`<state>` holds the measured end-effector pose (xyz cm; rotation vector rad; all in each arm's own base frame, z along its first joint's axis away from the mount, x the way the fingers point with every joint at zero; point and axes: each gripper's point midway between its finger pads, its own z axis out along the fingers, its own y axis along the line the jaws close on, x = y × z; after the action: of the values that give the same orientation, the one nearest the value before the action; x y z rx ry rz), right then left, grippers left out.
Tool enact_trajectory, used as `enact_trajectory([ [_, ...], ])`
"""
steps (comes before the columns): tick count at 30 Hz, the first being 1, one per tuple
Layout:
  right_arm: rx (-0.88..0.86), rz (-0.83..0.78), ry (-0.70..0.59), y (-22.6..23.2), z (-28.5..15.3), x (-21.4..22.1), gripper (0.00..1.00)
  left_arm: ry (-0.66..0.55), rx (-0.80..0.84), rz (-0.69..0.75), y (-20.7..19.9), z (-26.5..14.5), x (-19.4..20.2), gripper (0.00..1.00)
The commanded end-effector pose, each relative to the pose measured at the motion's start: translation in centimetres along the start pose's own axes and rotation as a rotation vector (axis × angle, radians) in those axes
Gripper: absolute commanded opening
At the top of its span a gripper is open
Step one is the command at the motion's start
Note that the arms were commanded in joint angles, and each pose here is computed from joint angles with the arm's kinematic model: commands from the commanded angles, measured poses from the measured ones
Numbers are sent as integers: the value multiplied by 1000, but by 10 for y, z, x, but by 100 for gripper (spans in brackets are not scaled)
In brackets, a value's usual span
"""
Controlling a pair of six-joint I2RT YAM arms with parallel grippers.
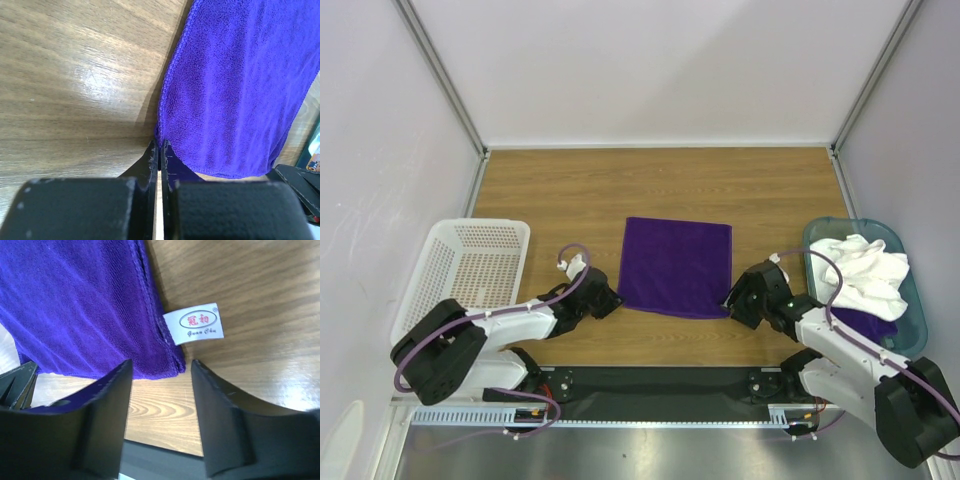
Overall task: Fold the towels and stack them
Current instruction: Fold the towel
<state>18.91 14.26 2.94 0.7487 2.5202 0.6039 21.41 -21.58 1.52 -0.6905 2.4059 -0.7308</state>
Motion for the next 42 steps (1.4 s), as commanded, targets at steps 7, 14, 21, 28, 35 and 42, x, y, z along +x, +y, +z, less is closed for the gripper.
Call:
enact_trajectory([
  [7,28,-1,-11,-4,14,2,38,-27,-56,30,14,1,-2,0],
  [14,39,-6,-46,2,6,-7,6,-77,-75,68,8,-5,-16,0],
  [21,7,-28,-99,22,-8,-26,0,-158,-41,121,-12,-15,-37,0],
  [28,-5,-39,-111,35,-11,-43,0,-227,16,150,-43,-27,-57,0],
  [35,-29,-55,-163,52,-13,-81,0,-334,33,179,-77,-33,-89,0],
  [42,-33,-84,-216,73,-8,-127,0,-324,-10,179,-102,-6,-104,0],
])
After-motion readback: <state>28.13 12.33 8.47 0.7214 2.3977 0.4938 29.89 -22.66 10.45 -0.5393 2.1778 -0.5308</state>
